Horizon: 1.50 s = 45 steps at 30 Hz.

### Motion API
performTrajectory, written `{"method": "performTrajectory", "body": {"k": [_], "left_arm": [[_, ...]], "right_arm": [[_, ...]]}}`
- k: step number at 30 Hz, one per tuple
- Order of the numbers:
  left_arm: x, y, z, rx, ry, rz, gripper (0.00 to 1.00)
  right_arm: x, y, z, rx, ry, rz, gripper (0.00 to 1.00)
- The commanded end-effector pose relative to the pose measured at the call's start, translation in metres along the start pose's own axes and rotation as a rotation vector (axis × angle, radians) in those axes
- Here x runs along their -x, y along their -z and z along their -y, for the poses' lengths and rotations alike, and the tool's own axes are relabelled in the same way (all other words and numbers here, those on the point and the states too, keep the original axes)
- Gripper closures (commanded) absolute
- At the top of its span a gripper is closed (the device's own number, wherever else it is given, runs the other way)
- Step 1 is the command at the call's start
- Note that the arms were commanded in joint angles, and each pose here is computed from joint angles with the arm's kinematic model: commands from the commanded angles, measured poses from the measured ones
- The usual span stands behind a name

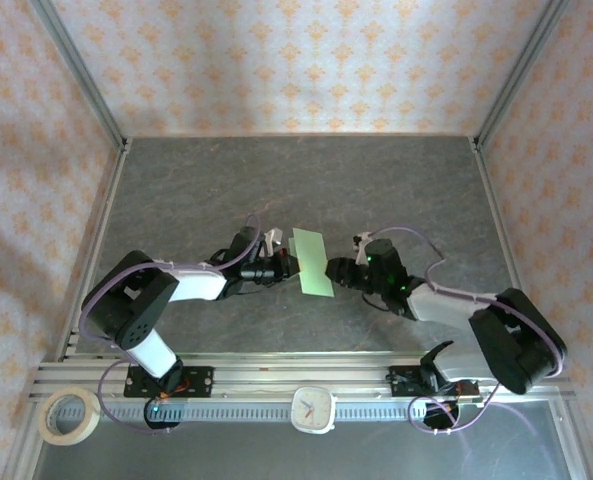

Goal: Fold a paper plane with a square sheet of paper (pick it up from the middle)

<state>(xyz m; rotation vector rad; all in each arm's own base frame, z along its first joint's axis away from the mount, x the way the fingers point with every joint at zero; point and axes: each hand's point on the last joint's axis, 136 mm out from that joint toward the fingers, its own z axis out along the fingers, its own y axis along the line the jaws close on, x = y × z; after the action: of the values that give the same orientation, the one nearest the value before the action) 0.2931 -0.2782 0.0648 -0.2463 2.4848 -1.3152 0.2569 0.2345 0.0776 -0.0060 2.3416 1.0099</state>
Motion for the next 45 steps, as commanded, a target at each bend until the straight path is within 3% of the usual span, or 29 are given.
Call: {"method": "performTrajectory", "body": {"k": [1, 8, 17, 36, 45], "left_arm": [[-0.001, 0.008, 0.002, -0.014, -0.023, -0.019, 1.00], [0.001, 0.007, 0.003, -0.017, -0.015, -0.018, 1.00], [0.005, 0.007, 0.006, -0.021, -0.010, -0.007, 1.00], [0.005, 0.005, 0.007, -0.026, -0.002, -0.013, 1.00], [0.005, 0.005, 0.005, -0.018, -0.002, -0.015, 1.00]], "right_arm": [[0.009, 0.007, -0.004, -0.098, 0.229, 0.145, 0.62], [-0.016, 0.015, -0.039, -0.124, 0.577, 0.230, 0.47], [-0.035, 0.005, -0.042, -0.285, 0.870, 0.240, 0.44], [-0.051, -0.022, -0.042, -0.350, 1.033, 0.216, 0.45], [-0.046, -0.015, -0.039, -0.373, 1.036, 0.248, 0.59]]}}
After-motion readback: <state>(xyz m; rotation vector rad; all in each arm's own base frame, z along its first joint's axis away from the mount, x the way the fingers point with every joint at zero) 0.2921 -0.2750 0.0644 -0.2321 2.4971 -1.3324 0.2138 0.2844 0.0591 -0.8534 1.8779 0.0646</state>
